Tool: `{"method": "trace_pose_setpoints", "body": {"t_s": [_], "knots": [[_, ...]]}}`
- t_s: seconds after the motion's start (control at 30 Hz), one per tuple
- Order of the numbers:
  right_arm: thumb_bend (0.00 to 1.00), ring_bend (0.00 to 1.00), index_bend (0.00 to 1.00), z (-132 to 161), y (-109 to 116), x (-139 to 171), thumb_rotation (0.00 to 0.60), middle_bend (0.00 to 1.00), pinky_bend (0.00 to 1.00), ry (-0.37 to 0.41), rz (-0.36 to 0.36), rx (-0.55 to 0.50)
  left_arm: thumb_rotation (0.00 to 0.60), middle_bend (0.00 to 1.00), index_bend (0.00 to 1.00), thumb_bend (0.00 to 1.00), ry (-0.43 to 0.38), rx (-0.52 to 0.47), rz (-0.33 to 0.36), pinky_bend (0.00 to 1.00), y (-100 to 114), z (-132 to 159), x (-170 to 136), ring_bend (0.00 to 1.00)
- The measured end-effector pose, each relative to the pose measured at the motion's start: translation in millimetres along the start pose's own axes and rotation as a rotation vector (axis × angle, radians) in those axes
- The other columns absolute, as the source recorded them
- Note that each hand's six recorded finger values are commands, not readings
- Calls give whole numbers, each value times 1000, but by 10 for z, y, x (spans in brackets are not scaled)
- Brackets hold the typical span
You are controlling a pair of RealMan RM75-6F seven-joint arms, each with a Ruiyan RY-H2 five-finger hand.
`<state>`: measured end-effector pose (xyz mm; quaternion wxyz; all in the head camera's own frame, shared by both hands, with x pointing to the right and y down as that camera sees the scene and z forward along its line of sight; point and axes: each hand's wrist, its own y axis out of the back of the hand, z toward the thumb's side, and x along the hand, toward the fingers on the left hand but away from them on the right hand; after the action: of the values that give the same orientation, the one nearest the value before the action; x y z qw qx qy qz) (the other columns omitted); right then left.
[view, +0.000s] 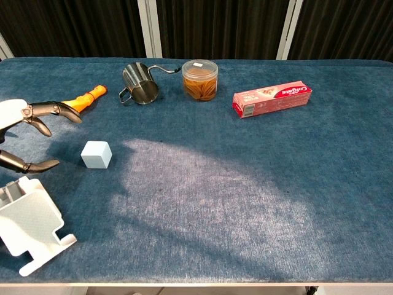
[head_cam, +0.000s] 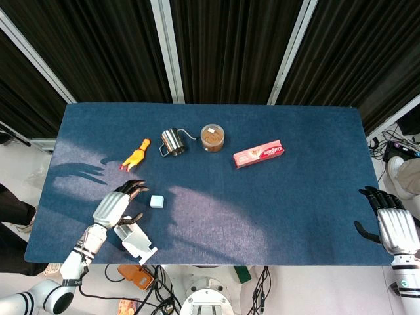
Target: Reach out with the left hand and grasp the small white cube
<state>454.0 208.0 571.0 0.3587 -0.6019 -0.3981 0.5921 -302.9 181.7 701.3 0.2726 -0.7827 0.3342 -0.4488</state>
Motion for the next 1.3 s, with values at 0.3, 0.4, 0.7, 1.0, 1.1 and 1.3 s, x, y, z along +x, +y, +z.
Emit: {"method": "trace_pose_setpoints", "body": {"t_s": [0.3, 0.4, 0.7, 1.0, 1.1, 1.3], "knots": [[392, 238, 249, -4, -1, -9, 600, 221, 240, -1, 0, -1, 600, 131, 230, 263, -7, 0, -17, 298, -137, -17, 119, 103], [392, 238, 249, -5, -2, -10, 600, 222, 240, -1, 1, -2, 600, 131, 230, 263, -7, -1, -30, 298, -187, -25, 161, 104], [392, 238, 249, -9, -3, -17, 600, 222, 240, -1, 3, -1, 600, 131, 293, 262, -23, 6, -50, 298, -277, 15, 263, 108], [392, 238, 249, -5, -8, -25, 600, 222, 240, -2, 4, 0, 600, 131, 354, 263, -44, -9, -46, 298, -344, 135, 330, 118], [392, 238, 249, -7, -4, -24, 600, 221, 240, -2, 2, 1, 600, 131, 353, 262, -52, -7, -47, 298, -383, 187, 364, 119], [392, 238, 250, -9, -5, -26, 600, 222, 240, -2, 4, 1, 600, 136, 431, 261, -56, -10, -49, 298, -413, 255, 425, 122]]}}
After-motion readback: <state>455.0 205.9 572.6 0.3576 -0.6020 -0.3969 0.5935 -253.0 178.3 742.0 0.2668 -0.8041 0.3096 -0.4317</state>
